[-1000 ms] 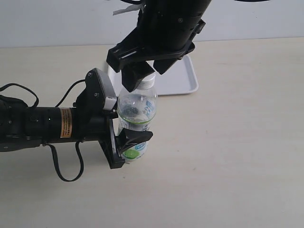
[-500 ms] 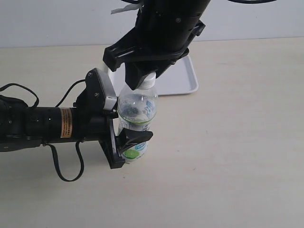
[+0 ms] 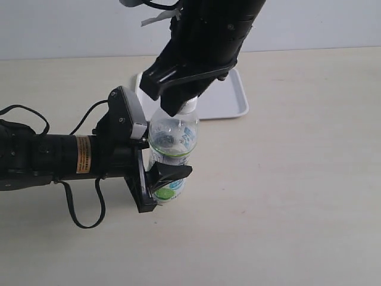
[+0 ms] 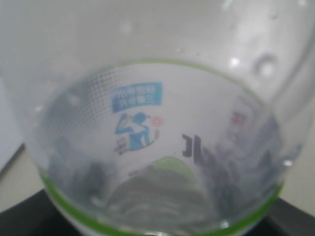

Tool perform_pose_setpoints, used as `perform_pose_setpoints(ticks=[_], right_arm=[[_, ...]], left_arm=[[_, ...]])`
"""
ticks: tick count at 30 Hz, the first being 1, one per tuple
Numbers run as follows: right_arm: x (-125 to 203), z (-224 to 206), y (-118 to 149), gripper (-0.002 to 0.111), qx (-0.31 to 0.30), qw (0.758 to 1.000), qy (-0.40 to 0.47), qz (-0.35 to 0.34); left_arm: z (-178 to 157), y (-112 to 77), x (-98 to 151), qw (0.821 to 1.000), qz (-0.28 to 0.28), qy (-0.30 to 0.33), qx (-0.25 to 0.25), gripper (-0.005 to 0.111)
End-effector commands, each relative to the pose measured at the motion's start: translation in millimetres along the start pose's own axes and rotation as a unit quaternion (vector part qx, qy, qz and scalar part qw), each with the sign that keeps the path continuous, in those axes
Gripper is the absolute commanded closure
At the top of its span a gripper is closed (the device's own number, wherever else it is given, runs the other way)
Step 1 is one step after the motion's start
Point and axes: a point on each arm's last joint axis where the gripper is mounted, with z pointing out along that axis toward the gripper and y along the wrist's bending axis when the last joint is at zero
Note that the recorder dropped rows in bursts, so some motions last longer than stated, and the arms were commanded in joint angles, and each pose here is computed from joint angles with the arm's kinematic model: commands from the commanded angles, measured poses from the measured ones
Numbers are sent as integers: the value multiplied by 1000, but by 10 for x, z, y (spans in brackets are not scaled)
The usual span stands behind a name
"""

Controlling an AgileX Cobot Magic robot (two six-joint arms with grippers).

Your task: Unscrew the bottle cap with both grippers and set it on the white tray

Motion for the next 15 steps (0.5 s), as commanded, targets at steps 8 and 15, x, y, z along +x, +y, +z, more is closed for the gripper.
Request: perform_pose_setpoints(ticks=[8, 15], right_arm=[[-34, -23, -22, 108, 17, 959, -16, -284], [-34, -23, -20, 108, 18, 915, -14, -404]], left_arm=[[5, -20, 9, 1000, -11, 9, 4, 107], [5, -21, 5, 1000, -11, 7, 5, 107]])
